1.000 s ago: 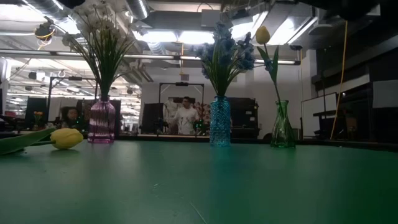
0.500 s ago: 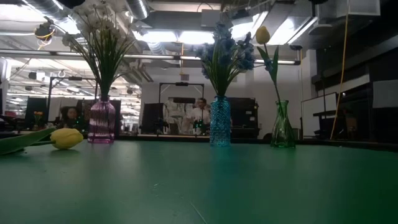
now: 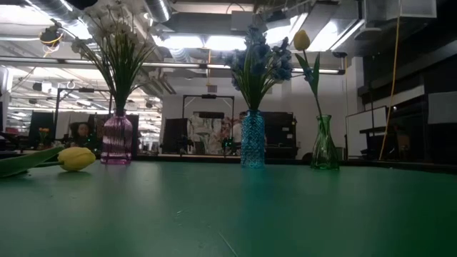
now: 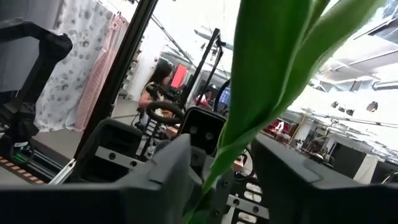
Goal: Sort flowers into vase by color
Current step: Put the top yellow flower into the green vase
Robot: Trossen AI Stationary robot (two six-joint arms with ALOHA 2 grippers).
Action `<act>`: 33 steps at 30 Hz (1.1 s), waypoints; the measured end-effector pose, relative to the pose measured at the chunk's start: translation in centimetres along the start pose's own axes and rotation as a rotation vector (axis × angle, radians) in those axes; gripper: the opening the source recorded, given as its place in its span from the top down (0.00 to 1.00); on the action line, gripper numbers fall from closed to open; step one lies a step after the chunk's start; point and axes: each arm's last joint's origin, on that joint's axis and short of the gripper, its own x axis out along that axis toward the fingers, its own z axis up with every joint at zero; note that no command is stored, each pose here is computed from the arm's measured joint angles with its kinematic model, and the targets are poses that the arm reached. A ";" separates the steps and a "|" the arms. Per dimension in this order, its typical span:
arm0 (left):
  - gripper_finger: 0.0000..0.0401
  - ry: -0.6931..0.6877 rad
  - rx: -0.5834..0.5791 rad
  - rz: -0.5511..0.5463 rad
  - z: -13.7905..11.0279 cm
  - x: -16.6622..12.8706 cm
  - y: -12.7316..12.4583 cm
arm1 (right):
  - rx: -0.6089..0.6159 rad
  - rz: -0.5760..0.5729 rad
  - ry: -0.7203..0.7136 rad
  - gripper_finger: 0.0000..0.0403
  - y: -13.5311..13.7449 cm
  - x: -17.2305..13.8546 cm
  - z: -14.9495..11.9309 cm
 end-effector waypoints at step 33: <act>0.52 0.153 0.044 -0.164 1.4 -2.4 -3.2 | -0.099 -0.310 0.332 0.98 -1.7 -11.7 11.2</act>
